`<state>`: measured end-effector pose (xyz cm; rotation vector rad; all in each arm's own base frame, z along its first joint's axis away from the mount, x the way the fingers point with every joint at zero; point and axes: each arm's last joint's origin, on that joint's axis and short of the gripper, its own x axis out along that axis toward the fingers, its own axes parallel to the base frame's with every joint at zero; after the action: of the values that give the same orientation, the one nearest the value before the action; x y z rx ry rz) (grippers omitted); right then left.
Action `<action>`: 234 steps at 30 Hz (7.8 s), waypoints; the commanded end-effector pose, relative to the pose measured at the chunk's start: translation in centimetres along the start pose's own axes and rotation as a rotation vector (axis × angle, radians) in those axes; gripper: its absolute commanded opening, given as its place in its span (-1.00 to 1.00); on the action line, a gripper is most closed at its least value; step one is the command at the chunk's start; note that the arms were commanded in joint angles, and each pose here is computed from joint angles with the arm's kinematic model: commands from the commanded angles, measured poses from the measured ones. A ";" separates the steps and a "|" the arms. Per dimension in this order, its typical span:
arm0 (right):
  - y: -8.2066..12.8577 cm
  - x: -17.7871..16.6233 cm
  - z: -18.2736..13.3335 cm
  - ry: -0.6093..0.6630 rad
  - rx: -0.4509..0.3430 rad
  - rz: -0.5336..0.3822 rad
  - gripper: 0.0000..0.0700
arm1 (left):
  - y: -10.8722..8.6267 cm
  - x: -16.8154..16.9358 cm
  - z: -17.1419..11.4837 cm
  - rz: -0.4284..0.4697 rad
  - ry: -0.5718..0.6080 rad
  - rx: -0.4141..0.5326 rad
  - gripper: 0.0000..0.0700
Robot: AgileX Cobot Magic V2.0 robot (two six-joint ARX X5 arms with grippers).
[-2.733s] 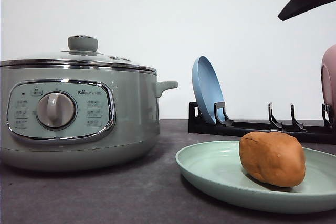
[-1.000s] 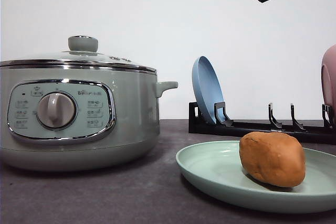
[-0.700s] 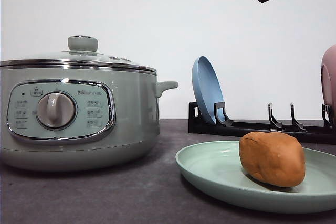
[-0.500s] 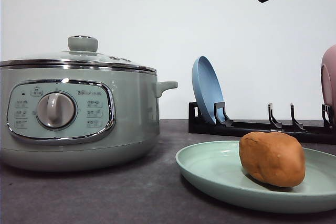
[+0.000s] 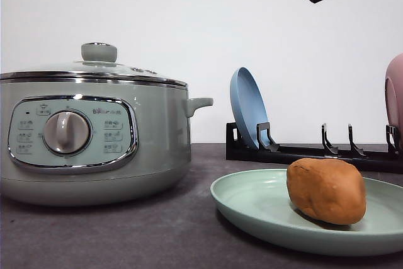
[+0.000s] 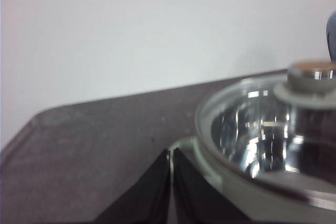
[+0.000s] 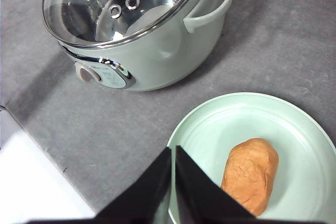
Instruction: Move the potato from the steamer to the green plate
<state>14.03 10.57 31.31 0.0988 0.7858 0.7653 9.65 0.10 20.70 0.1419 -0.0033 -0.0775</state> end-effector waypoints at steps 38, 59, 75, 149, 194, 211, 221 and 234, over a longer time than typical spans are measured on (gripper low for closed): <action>0.2 -0.2 0.4 -0.017 -0.020 0.009 -1.00 | -0.8 -0.1 -5.6 -0.015 0.174 -0.052 -1.00; -0.6 -0.9 1.2 -0.142 -0.119 -0.085 -1.00 | -0.8 -0.1 -5.6 -0.015 0.174 -0.052 -1.00; -6.9 -5.4 -5.0 -0.718 -0.104 -0.509 -1.00 | -0.8 -0.1 -5.6 -0.015 0.174 -0.052 -1.00; -10.5 1.0 -16.5 -0.645 -0.052 -0.574 -1.00 | -0.8 -0.1 -5.6 -0.015 0.174 -0.052 -1.00; -10.5 1.0 -16.5 -0.645 -0.052 -0.574 -1.00 | -0.8 -0.1 -5.6 -0.015 0.174 -0.052 -1.00; -10.5 1.0 -16.5 -0.645 -0.052 -0.574 -1.00 | -0.8 -0.1 -5.6 -0.015 0.174 -0.052 -1.00; -10.5 1.0 -16.5 -0.645 -0.052 -0.574 -1.00 | -0.8 -0.1 -5.6 -0.015 0.174 -0.052 -1.00; -10.5 1.0 -16.5 -0.645 -0.052 -0.574 -1.00 | -0.8 -0.1 -5.6 -0.015 0.174 -0.052 -1.00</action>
<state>9.55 0.31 15.36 0.0622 0.1502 0.1742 9.45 0.11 15.78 0.1031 0.1471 -0.0810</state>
